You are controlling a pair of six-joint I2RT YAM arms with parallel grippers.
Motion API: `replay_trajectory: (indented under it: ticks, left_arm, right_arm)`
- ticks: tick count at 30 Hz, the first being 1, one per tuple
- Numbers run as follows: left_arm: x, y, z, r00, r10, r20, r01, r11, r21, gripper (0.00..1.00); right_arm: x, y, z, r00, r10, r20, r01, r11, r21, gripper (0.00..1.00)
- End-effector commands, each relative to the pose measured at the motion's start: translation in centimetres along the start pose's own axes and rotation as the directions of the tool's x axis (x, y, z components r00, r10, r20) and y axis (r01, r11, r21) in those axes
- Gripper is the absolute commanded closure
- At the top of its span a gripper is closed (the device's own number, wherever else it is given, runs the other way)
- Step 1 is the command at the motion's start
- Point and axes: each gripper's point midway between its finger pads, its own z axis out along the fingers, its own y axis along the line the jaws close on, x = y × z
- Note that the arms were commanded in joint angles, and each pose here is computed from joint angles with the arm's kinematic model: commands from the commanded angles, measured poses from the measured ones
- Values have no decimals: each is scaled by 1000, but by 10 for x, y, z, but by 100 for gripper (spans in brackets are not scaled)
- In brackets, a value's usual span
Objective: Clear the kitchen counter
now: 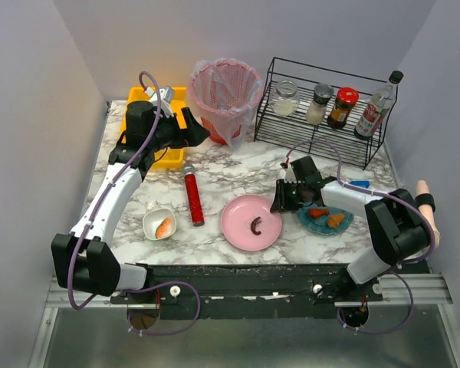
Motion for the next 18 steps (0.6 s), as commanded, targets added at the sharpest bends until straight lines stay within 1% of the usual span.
replay_trajectory:
  ticks: [1, 4, 7, 11, 18]
  left_arm:
    - [5, -5, 2, 1000, -10, -6, 10, 999, 39, 1]
    - [5, -5, 2, 1000, -13, -6, 13, 999, 40, 1]
    - [6, -6, 2, 1000, -18, -3, 18, 999, 45, 1]
    - [10, -9, 2, 1000, -28, -4, 28, 998, 63, 1]
    - [38, -23, 11, 996, -59, -63, 67, 991, 119, 1]
  right_arm:
    - [12, 6, 10, 999, 14, -36, -16, 999, -44, 70]
    - [12, 7, 12, 999, 26, -42, -28, 998, -49, 88]
    - [4, 9, 8, 999, 36, -13, -36, 998, -43, 99]
    - [-20, 18, -13, 997, 22, 70, -21, 999, -27, 99]
    - [-72, 46, -67, 973, -5, 230, 12, 1000, -28, 99]
